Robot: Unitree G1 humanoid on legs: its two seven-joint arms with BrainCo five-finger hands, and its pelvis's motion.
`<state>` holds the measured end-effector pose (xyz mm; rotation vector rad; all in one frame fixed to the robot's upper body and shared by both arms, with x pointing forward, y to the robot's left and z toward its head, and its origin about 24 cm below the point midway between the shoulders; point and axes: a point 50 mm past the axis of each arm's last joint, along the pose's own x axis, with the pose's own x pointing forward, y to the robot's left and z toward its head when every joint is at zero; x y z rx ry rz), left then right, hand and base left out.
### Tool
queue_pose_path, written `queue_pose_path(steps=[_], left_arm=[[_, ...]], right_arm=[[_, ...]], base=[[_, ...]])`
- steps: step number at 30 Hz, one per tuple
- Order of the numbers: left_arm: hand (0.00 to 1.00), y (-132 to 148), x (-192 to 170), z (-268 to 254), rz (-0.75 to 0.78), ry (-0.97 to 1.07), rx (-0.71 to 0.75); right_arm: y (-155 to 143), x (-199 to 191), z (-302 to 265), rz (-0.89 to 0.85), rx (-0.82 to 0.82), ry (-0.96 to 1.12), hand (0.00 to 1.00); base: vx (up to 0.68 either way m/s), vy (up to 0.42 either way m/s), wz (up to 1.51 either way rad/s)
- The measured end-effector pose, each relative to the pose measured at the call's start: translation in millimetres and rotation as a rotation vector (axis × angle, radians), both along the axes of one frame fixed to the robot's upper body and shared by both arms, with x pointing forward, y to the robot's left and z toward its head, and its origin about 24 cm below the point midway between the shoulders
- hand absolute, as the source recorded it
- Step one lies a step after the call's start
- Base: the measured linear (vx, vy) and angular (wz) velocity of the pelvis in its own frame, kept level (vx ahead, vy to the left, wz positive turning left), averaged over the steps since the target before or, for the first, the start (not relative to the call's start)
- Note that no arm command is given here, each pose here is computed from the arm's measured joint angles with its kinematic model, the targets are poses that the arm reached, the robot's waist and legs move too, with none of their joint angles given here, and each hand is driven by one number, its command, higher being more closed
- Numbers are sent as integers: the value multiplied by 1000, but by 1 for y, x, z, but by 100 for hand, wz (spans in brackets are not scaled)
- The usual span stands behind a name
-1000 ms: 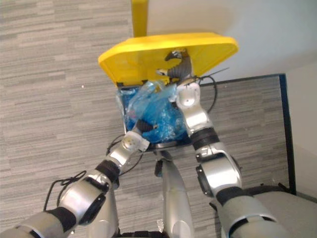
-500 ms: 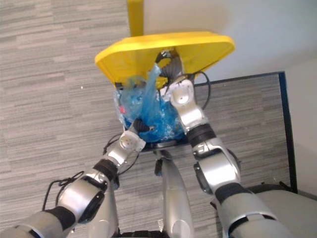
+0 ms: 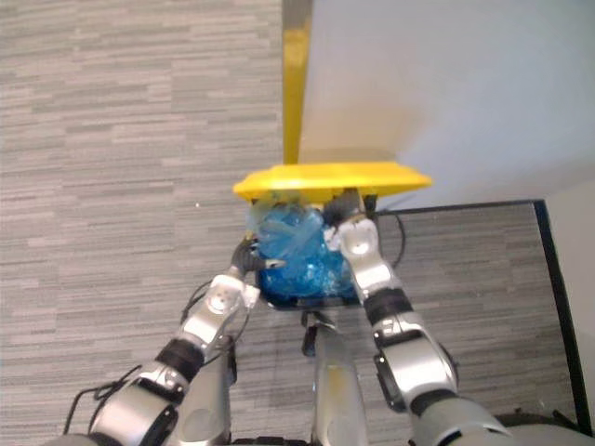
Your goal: Gather rubbish on tea table into small bin, then transfer packed bag to large trash can.
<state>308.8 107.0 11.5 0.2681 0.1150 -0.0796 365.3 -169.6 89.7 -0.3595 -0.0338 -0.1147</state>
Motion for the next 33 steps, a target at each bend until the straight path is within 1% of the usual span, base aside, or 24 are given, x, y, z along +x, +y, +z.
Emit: queue_pose_path(steps=[1, 5, 7, 8, 11, 13, 14, 15, 16, 18, 19, 20, 22, 23, 26, 28, 33], left_arm=[[0, 12, -9, -12, 45, 40, -13], [0, 47, -44, -53, 184, 193, -32], [0, 68, -71, -85, 279, 344, -46], [0, 71, -79, -93, 300, 389, -46], [0, 82, -122, -130, 413, 604, -76], [0, 79, -139, -141, 437, 682, -93], [0, 79, -143, -144, 444, 701, -99], [0, 80, -143, -144, 453, 702, -108], [0, 75, -147, -147, 479, 721, -152], [0, 76, -149, -149, 494, 738, -170], [0, 75, -157, -153, 516, 769, -185], [0, 82, -159, -153, 552, 770, -195], [0, 75, -163, -157, 573, 806, -233], [0, 65, -167, -160, 576, 830, -266], [0, 63, -166, -161, 568, 836, -267], [0, 61, -174, -164, 577, 869, -269], [0, 62, -180, -166, 599, 881, -287]], right_arm=[[-7, -7, -14, -19, 4, 39, 0], [-14, -30, -53, -43, 11, 154, 0], [-14, -47, -79, -51, 41, 237, 0], [-13, -52, -86, -50, 49, 256, 0], [-2, -78, -118, -41, 72, 360, 0], [2, -98, -138, -45, 105, 434, 0], [3, -118, -158, -60, 132, 512, 0], [4, -127, -167, -72, 153, 550, 0], [2, -138, -177, -99, 176, 598, 0], [-1, -173, -204, -180, 239, 728, 0], [-1, -200, -222, -228, 273, 834, 0], [-4, -213, -230, -282, 309, 879, 0], [-15, -223, -234, -358, 339, 901, 0], [-24, -232, -237, -418, 341, 924, 0], [-22, -254, -246, -463, 362, 1008, 0], [-23, -248, -244, -472, 371, 994, 0], [-30, -258, -248, -518, 383, 1026, 0]], base=[[38, -18, 11], [58, -10, 6], [65, -6, -3], [54, 1, -12], [55, 12, -22], [44, 32, -20], [32, 55, -15], [-21, 28, -32], [-116, 30, -23], [-90, -8, -7], [-2, -110, -21], [-50, -143, -24], [-83, -100, -26], [-75, -89, -23], [-29, -150, -35], [-145, -71, -52], [-108, 22, 4]])
